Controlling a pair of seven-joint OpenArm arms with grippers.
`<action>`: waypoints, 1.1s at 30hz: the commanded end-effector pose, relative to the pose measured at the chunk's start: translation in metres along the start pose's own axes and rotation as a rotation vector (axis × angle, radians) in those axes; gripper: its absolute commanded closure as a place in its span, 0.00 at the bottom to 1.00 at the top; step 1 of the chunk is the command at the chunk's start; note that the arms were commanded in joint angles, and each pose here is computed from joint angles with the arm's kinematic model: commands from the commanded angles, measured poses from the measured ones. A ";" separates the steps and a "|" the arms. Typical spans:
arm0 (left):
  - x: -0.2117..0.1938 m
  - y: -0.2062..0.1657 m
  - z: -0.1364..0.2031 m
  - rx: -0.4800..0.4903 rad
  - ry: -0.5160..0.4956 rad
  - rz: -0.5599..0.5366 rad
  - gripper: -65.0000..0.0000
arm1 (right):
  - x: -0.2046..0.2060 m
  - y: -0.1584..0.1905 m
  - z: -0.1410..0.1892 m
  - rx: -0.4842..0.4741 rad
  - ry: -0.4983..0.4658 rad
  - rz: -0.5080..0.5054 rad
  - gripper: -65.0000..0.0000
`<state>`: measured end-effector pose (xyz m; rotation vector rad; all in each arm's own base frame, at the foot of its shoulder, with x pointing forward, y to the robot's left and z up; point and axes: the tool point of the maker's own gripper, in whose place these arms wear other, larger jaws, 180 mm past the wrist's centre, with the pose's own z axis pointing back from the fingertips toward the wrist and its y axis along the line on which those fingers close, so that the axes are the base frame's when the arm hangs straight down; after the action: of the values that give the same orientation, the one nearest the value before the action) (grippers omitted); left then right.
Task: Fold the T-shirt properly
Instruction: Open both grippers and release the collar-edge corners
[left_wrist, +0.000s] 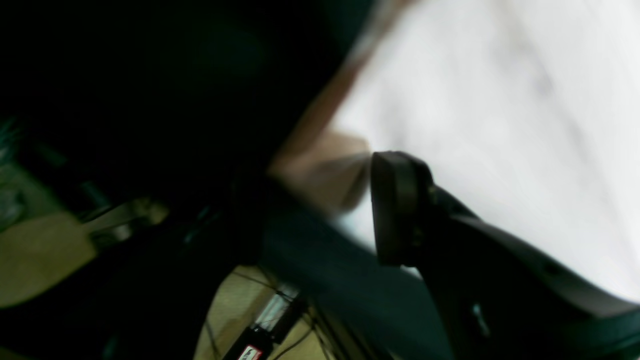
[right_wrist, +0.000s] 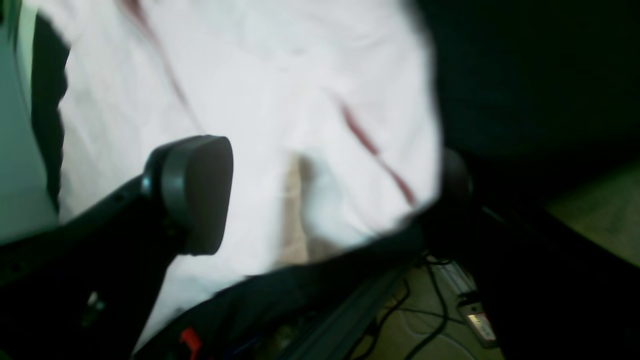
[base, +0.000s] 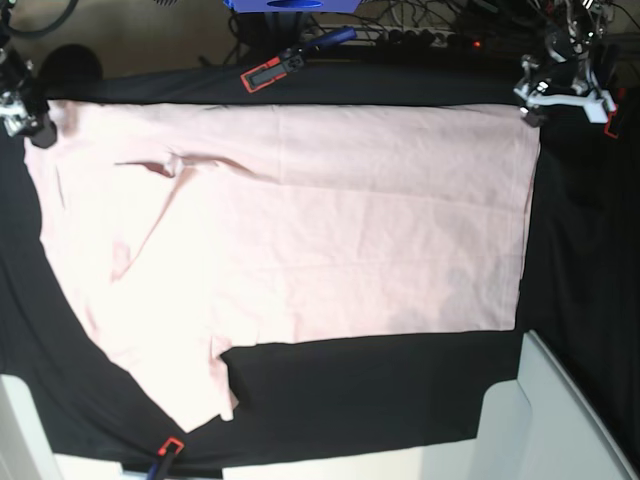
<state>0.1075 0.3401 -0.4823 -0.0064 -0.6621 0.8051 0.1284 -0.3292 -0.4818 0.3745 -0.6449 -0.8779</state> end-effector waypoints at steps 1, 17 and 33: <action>0.007 0.019 0.006 0.054 -0.011 0.000 0.48 | 0.007 -0.010 0.007 -0.036 -0.004 0.012 0.17; 0.092 -0.007 0.049 0.014 -0.260 -0.082 0.49 | 0.086 0.045 0.033 -0.027 -0.145 0.368 0.16; 0.059 -0.131 0.018 -0.274 -0.143 -0.274 1.00 | -0.018 0.127 -0.007 0.146 0.152 0.613 0.86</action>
<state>0.2114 0.2775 -0.4118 -0.1167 -0.8537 0.4554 0.1928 -0.2351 -0.4323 0.3464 -0.6017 -0.2321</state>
